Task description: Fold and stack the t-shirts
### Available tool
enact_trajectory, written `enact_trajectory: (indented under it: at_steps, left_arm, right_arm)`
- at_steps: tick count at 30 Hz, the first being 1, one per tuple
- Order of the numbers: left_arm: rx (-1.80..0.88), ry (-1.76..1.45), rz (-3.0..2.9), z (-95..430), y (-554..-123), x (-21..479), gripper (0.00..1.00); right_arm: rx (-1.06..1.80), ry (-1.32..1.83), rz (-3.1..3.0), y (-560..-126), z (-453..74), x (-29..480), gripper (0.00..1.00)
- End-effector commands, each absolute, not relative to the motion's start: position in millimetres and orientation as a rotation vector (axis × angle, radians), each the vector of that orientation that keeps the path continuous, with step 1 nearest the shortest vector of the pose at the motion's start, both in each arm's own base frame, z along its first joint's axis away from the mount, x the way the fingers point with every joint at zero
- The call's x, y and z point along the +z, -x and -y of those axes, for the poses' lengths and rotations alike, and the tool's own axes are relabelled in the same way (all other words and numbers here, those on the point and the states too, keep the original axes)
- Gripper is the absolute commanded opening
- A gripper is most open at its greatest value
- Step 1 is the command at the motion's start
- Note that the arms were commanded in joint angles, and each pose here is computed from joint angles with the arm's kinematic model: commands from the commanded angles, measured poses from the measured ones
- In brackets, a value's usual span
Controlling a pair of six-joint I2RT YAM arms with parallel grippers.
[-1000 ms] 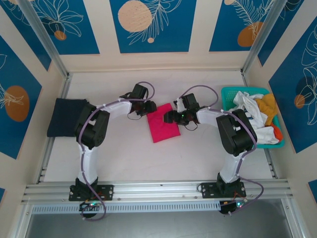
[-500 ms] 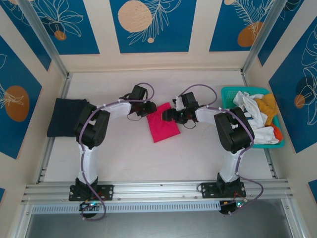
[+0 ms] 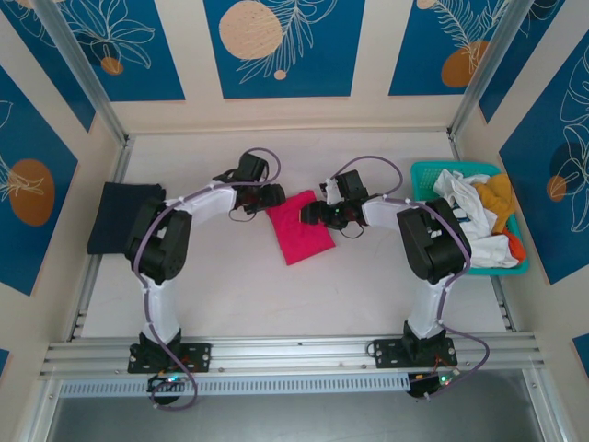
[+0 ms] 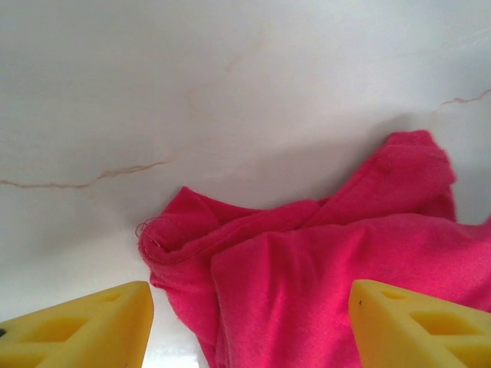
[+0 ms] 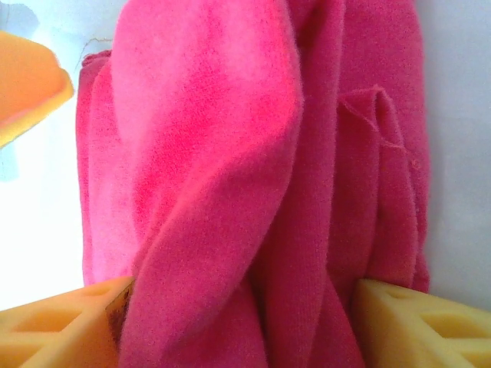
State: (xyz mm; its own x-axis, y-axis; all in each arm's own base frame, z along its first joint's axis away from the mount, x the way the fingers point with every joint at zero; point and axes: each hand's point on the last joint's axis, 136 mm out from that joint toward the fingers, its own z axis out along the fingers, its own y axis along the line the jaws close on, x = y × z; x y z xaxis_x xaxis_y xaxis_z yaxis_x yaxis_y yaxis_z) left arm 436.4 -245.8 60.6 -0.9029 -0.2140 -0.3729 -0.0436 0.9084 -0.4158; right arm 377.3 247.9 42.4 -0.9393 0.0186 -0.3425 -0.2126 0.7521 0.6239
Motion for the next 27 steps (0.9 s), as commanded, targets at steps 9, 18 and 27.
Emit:
enact_trajectory:
  at_steps: [9, 18, 27]
  left_arm:
    - [-0.701, 0.236, -2.705, 265, -440, 37, 0.48]
    - [-0.775, 0.267, -2.714, 266, -440, 31, 0.06]
    - [-0.732, 0.241, -2.739, 219, -447, 30, 0.05]
  right_arm:
    - [1.038, 0.164, -2.668, -369, -258, 35, 0.72]
    - [1.094, 0.151, -2.658, -366, -269, 39, 0.72]
    - [1.130, 0.024, -2.620, -355, -289, 56, 0.74]
